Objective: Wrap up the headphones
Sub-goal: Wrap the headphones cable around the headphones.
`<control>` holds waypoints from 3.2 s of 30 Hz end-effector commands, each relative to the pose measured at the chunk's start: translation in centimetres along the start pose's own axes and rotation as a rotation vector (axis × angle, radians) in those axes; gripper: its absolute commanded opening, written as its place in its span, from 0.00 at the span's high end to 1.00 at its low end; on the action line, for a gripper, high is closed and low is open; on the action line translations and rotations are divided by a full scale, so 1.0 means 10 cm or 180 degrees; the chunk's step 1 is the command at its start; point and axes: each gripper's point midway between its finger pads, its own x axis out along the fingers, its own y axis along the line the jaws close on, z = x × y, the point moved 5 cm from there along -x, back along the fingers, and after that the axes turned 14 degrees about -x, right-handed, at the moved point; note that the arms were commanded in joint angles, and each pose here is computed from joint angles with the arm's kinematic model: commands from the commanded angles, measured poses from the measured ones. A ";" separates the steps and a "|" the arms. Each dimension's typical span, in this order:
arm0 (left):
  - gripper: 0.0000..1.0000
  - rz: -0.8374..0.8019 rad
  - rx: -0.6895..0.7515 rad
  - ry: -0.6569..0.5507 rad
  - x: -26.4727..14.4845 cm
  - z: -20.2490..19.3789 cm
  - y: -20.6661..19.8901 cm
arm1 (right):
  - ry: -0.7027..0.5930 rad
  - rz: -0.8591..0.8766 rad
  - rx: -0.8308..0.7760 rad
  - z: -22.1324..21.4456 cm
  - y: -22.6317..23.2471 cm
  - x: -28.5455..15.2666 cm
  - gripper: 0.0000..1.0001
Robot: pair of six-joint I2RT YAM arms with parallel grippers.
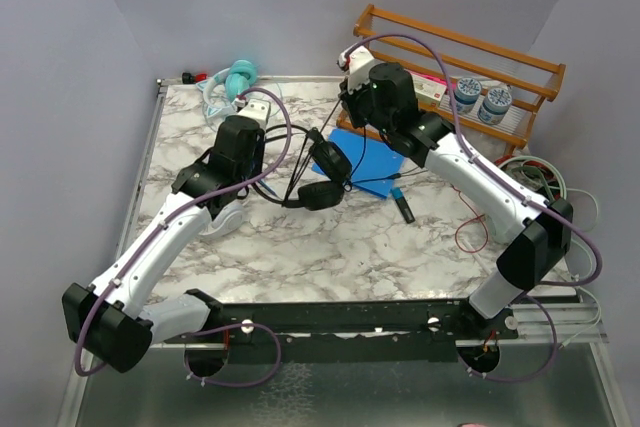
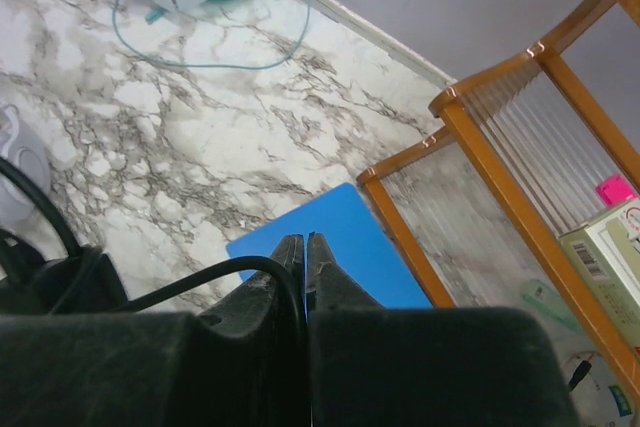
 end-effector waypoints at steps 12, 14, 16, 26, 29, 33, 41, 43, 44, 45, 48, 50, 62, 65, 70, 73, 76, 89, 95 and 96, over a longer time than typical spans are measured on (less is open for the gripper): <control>1.00 -0.1121 -0.0521 0.0425 -0.70 0.34 -0.45 | -0.0201 0.0693 0.0793 -0.52 0.19 0.28 0.91; 1.00 -0.1358 -0.0598 0.0561 -0.78 0.38 -0.57 | -0.0326 0.0820 0.0888 -0.56 0.29 0.27 0.91; 1.00 -0.1539 -0.0708 0.0665 -0.85 0.43 -0.67 | -0.0469 0.0948 0.0946 -0.60 0.38 0.23 0.91; 1.00 -0.2244 -0.1309 0.0893 -1.10 0.69 -1.03 | -0.1369 0.1594 0.1269 -0.69 0.79 -0.22 0.90; 1.00 -0.2217 -0.1396 0.0803 -1.12 0.76 -1.02 | -0.1508 0.1752 0.1345 -0.75 0.89 -0.30 0.90; 1.00 -0.2129 -0.1555 0.0742 -1.13 0.82 -1.01 | -0.1535 0.1995 0.1398 -0.86 1.03 -0.33 0.90; 1.00 -0.1751 -0.1796 0.0363 -1.09 1.00 -0.88 | -0.1620 0.2322 0.1390 -0.99 1.43 -0.57 0.95; 1.00 -0.1624 -0.1824 0.0270 -1.05 1.02 -0.84 | -0.1671 0.2367 0.1409 -1.02 1.52 -0.65 0.98; 1.00 -0.1536 -0.1859 0.0216 -1.03 1.04 -0.81 | -0.1675 0.2408 0.1426 -1.03 1.57 -0.68 0.99; 1.00 -0.1470 -0.1906 0.0187 -1.01 1.04 -0.79 | -0.1669 0.2479 0.1437 -1.04 1.61 -0.71 0.99; 1.00 -0.1315 -0.2048 0.0070 -0.97 1.09 -0.75 | -0.1663 0.2672 0.1427 -1.03 1.77 -0.83 0.99; 1.00 -0.1132 -0.2159 -0.0007 -0.89 1.09 -0.69 | -0.1664 0.2752 0.1392 -1.04 1.87 -0.92 0.99; 1.00 -0.0616 -0.2577 -0.0113 -0.51 0.87 -0.58 | -0.2108 0.3233 0.1567 -0.59 2.10 -1.45 0.95; 1.00 -0.0479 -0.2609 -0.0206 -0.46 0.83 -0.51 | -0.2318 0.3261 0.1668 -0.46 2.04 -1.56 0.93; 1.00 -0.0088 -0.2533 -0.0467 -0.39 0.77 -0.31 | -0.2427 0.3406 0.1708 -0.27 2.00 -1.65 0.89; 1.00 0.0197 -0.2336 -0.0585 -0.28 0.65 -0.17 | -0.2453 0.3468 0.1691 -0.18 1.97 -1.69 0.88; 1.00 0.0491 -0.2104 -0.0634 -0.21 0.52 -0.02 | -0.2413 0.3424 0.1677 -0.09 1.93 -1.68 0.88; 1.00 0.1147 -0.1415 -0.0806 -0.31 0.26 0.41 | -0.1796 0.2316 0.0969 0.35 1.45 -1.47 0.90; 1.00 0.1174 -0.1165 -0.0735 -0.31 0.21 0.44 | -0.1341 0.1621 0.0493 0.47 1.12 -1.31 0.95; 1.00 0.1159 -0.1094 -0.0705 -0.30 0.20 0.44 | -0.1236 0.1489 0.0415 0.46 1.06 -1.27 0.95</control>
